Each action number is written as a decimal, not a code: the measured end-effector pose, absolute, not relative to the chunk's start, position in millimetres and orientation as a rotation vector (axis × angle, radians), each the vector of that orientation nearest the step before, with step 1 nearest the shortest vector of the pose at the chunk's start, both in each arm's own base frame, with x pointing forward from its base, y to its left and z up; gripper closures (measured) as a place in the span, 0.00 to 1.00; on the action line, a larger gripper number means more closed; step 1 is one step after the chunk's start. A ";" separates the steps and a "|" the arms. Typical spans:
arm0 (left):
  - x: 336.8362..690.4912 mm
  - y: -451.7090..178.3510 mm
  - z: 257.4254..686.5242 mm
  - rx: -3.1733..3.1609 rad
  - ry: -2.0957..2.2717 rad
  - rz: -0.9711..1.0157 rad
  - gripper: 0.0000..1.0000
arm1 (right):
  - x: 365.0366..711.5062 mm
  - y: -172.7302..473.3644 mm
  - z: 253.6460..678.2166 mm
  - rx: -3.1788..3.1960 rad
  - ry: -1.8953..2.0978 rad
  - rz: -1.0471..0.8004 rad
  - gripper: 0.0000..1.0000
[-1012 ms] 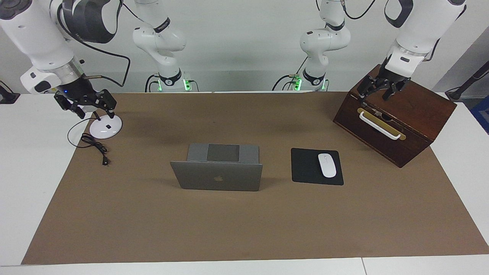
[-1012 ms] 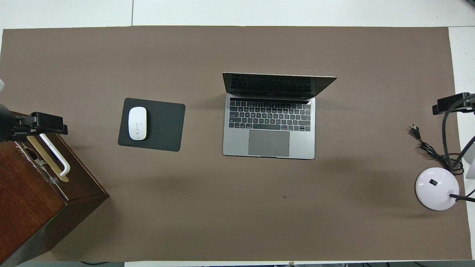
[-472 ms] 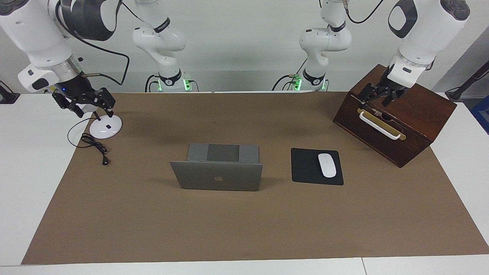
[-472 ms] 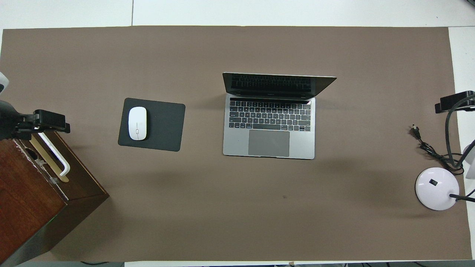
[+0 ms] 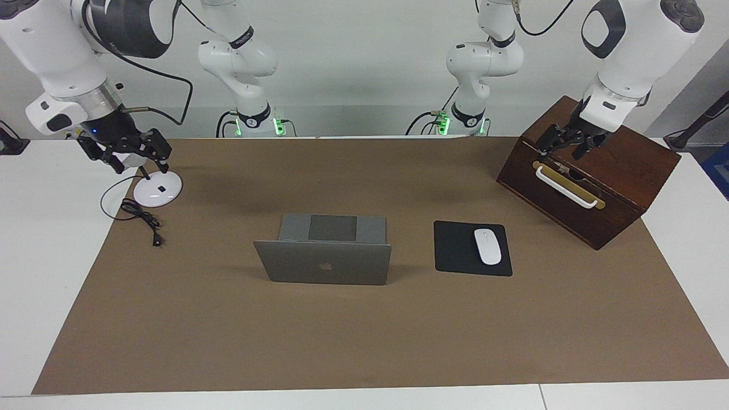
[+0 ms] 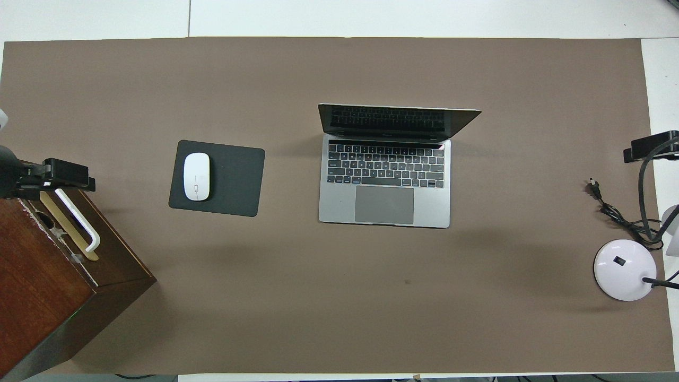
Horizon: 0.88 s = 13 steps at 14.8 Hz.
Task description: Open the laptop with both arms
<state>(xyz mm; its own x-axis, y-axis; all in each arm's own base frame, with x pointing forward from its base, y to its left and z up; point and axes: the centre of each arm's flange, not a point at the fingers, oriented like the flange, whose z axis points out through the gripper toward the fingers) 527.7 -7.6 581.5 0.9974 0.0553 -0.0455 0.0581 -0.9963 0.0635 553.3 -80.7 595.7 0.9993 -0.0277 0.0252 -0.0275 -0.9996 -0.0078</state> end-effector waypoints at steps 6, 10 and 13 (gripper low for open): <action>527.6 -13.5 581.3 3.077 0.066 -0.069 0.00 | 552.2 -86.0 595.9 -3.133 0.060 -0.039 0.00; 527.6 -13.8 581.4 3.077 0.065 -0.069 0.00 | 552.1 -87.1 595.8 -3.133 0.063 -0.038 0.00; 527.6 -13.7 581.5 3.077 0.061 -0.068 0.00 | 552.0 -87.1 595.7 -3.133 0.063 -0.038 0.00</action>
